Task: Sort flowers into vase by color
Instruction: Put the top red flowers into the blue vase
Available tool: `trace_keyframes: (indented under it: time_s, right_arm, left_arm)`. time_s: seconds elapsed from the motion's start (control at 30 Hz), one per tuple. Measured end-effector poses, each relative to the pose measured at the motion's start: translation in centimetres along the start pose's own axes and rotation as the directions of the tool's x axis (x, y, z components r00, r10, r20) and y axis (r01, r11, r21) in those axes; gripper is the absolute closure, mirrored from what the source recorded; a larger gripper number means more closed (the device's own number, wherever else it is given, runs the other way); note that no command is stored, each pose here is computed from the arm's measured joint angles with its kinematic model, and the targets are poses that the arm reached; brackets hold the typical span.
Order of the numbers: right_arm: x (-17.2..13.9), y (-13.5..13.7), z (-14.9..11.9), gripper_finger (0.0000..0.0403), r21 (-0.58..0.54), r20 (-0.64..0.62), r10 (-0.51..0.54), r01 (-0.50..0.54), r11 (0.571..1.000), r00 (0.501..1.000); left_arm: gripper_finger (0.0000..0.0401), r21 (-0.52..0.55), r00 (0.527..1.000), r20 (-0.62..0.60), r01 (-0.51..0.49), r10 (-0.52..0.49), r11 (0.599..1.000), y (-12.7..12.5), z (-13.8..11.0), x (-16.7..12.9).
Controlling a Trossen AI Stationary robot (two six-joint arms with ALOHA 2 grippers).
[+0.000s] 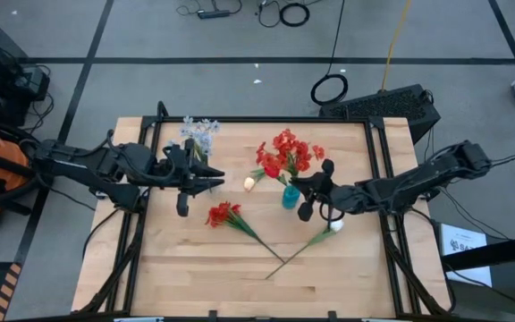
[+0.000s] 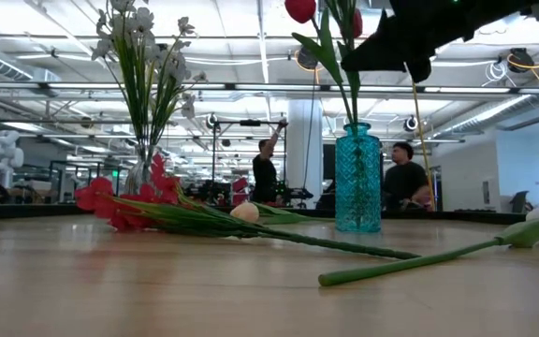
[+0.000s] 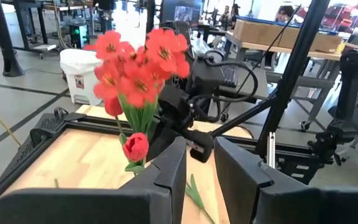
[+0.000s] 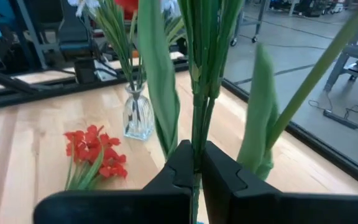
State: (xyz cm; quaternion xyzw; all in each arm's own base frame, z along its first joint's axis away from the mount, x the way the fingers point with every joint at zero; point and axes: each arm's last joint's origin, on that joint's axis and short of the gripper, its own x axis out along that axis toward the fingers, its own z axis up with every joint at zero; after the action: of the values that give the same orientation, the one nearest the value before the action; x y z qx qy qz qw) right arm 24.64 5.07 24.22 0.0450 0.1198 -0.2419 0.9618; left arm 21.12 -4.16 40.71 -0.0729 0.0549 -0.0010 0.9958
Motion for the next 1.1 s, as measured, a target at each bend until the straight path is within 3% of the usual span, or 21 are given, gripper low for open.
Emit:
trace_keyframes:
  time_s: [0.27, 0.5, 0.87, 1.1]
  right_arm:
    - [1.0, 0.5, -1.6, 0.0399, -0.015, -0.043, -0.038, 0.038, 0.999, 0.998]
    - [1.1, -0.1, -3.6, 0.0395, 0.063, -0.087, -0.055, 0.060, 0.996, 0.995]
    - [1.0, -0.1, -3.7, 0.0355, 0.058, -0.093, -0.040, 0.045, 0.997, 0.995]
    - [0.8, 0.1, -3.5, 0.0349, 0.048, -0.110, 0.034, -0.029, 0.998, 0.993]
  left_arm:
    - [0.0313, -0.004, 1.000, 0.001, 0.000, 0.000, 1.000, 0.0, 0.0, 0.0]
    - [0.0313, -0.008, 1.000, 0.004, 0.001, -0.001, 1.000, 0.0, 0.0, 0.0]
    - [0.0313, -0.034, 1.000, 0.013, 0.002, -0.001, 0.999, 0.0, 0.1, 0.0]
    - [0.0313, -0.036, 1.000, 0.013, 0.001, -0.001, 0.999, 0.0, 0.1, 0.0]
